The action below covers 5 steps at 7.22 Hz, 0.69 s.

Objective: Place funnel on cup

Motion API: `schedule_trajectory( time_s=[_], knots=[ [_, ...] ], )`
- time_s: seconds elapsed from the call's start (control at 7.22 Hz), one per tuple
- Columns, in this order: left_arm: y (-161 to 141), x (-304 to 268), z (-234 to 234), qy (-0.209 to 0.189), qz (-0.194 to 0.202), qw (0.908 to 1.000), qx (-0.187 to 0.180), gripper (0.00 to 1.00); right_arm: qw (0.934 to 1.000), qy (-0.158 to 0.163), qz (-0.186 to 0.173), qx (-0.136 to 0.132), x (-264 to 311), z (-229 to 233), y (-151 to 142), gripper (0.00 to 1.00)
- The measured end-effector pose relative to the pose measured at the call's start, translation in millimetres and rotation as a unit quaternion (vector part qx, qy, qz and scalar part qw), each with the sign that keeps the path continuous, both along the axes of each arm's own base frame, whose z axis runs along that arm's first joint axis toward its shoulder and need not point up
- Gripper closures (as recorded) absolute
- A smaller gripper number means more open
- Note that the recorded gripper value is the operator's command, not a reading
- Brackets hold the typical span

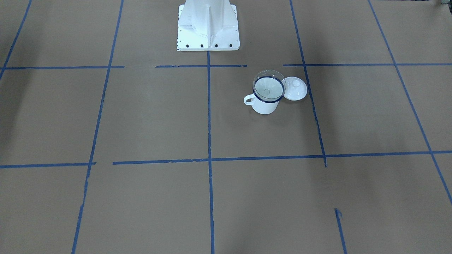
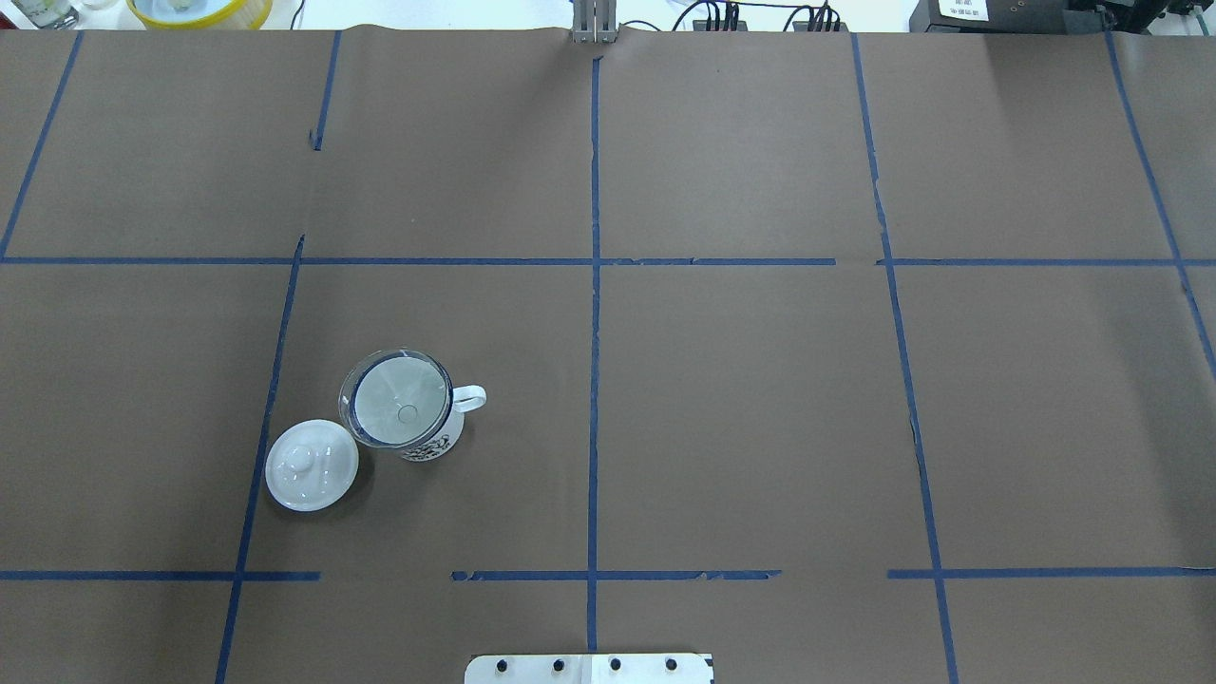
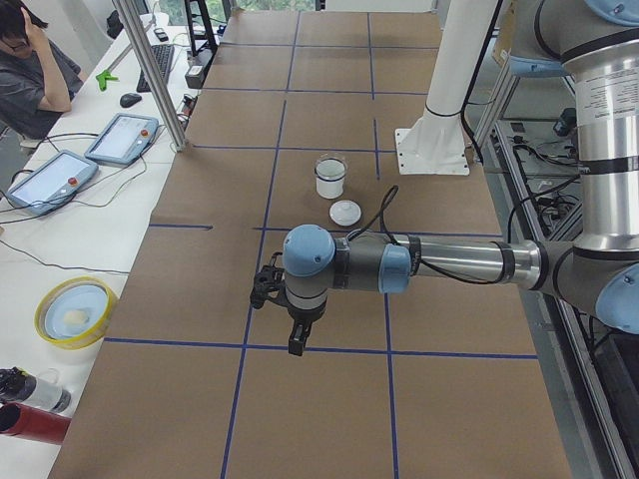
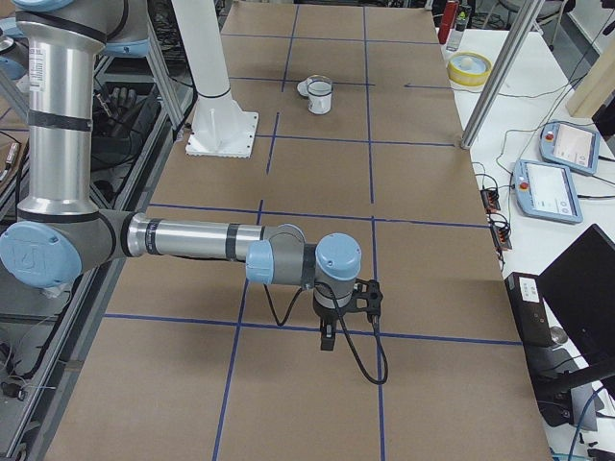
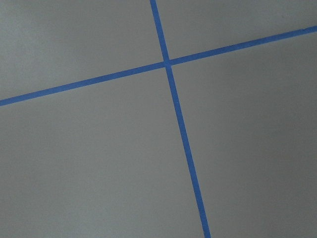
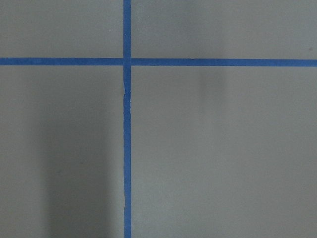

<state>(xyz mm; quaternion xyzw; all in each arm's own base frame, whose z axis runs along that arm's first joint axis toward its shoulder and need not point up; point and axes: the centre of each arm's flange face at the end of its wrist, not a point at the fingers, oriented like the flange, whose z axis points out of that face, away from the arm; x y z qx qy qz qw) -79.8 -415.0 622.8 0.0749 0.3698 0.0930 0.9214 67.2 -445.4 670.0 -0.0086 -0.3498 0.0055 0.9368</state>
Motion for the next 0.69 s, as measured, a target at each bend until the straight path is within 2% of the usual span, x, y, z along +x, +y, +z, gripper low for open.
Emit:
schedule_trajectory(
  time_s=[0.69],
  knots=[
    [0.9, -0.1, -1.0, 0.000, -0.001, 1.0000, -0.001, 0.00, 1.0000, 0.000, 0.000, 0.000, 0.0, 0.1, 0.0, 0.00]
  ],
)
